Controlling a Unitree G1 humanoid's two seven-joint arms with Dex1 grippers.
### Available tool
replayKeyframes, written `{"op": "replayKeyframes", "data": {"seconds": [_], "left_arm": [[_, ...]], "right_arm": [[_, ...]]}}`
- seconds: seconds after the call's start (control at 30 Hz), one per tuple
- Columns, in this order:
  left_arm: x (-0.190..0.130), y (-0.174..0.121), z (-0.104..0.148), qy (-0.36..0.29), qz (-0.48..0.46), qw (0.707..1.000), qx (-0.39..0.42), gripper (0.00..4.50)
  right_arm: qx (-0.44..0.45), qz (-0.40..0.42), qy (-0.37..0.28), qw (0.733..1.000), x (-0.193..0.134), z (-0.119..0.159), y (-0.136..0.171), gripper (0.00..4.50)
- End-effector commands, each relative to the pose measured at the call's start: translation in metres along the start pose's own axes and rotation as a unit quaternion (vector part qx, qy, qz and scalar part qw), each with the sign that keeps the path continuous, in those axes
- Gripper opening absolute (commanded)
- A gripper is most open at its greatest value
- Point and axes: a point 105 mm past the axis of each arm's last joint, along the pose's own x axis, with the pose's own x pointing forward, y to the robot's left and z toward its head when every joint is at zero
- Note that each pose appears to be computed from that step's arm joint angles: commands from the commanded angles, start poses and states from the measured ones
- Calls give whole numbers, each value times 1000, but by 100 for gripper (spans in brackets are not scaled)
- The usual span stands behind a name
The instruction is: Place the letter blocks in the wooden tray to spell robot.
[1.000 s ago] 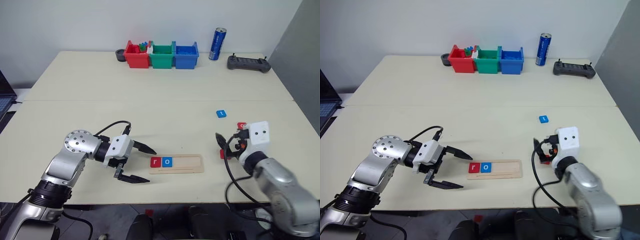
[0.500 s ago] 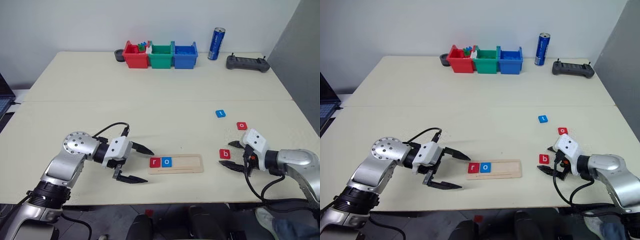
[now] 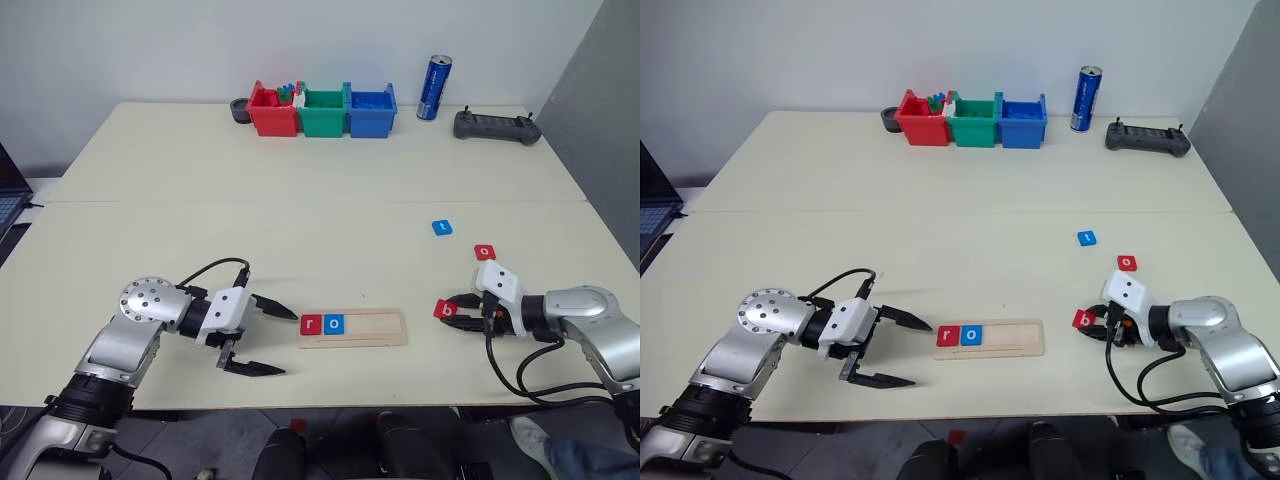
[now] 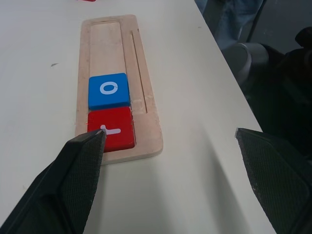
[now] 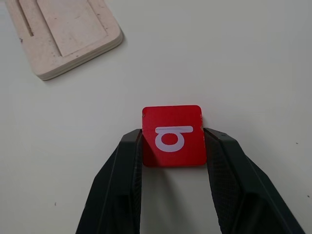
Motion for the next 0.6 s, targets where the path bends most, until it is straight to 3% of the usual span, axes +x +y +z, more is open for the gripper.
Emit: {"op": "replayKeyframes", "data": {"seconds": [0.03, 0.13, 0.27, 0.47, 0.6], "left_arm": [[-8, 1, 2, 9, 10, 1000, 17, 450], [-8, 1, -1, 14, 12, 1000, 19, 450], [-9, 2, -4, 16, 15, 1000, 21, 450], [-12, 6, -5, 7, 27, 999, 19, 450], [-12, 7, -3, 5, 28, 999, 20, 450]], "right_arm": [[-57, 36, -43, 997, -1, 42, 18, 146], [-86, 66, -66, 992, 7, 68, 38, 146], [-126, 84, -52, 987, 30, 80, 54, 146], [-140, 82, -55, 985, 60, 100, 56, 146], [-147, 94, -43, 984, 67, 99, 59, 146]]}}
